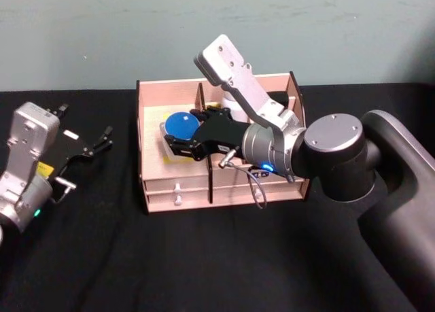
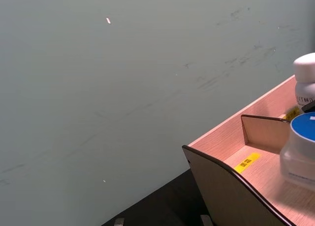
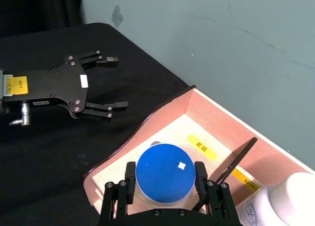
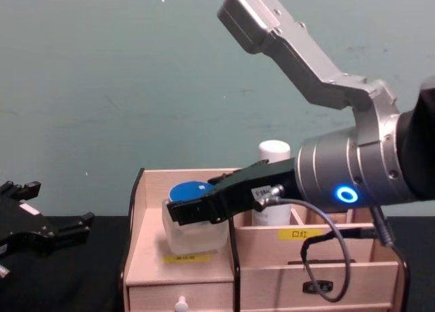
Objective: Pick up the facial cleanser and watermelon frost from the table and place them into the tiered storage box.
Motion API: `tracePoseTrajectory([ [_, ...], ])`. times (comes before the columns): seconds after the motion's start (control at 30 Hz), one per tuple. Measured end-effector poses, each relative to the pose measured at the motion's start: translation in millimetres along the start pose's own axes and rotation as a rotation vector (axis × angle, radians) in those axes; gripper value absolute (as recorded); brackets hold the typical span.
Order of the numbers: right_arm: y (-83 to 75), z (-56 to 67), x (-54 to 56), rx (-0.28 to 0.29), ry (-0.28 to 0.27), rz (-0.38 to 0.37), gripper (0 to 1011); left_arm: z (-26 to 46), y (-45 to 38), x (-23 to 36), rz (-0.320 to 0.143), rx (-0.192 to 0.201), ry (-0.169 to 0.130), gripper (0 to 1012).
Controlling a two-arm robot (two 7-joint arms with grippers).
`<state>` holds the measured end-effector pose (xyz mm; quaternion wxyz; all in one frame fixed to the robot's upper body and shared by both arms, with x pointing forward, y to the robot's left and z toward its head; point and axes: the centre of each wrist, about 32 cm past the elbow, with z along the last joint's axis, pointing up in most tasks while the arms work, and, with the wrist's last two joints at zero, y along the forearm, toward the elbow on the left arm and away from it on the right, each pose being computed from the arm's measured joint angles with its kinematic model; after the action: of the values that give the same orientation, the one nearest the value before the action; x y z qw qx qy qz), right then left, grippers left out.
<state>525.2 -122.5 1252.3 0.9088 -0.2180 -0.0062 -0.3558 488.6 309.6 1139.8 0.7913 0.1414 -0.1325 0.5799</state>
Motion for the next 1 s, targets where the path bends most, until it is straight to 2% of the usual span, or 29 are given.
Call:
tracePoseTrajectory([
  [0.3, 7.1, -0.9, 2.0, -0.006, 0.008, -0.007, 723, 0.0, 0.0, 0.0, 0.000, 0.000, 0.000, 1001],
  [0.73, 8.9, -1.4, 1.7, -0.011, 0.006, -0.011, 723, 0.0, 0.0, 0.0, 0.000, 0.000, 0.000, 1001],
  [0.8, 8.8, -1.4, 1.7, -0.010, 0.005, -0.011, 738, 0.0, 0.0, 0.0, 0.000, 0.000, 0.000, 1001],
  [1.0, 8.6, -1.2, 1.8, -0.010, 0.005, -0.011, 903, 0.0, 0.0, 0.0, 0.000, 0.000, 0.000, 1001],
])
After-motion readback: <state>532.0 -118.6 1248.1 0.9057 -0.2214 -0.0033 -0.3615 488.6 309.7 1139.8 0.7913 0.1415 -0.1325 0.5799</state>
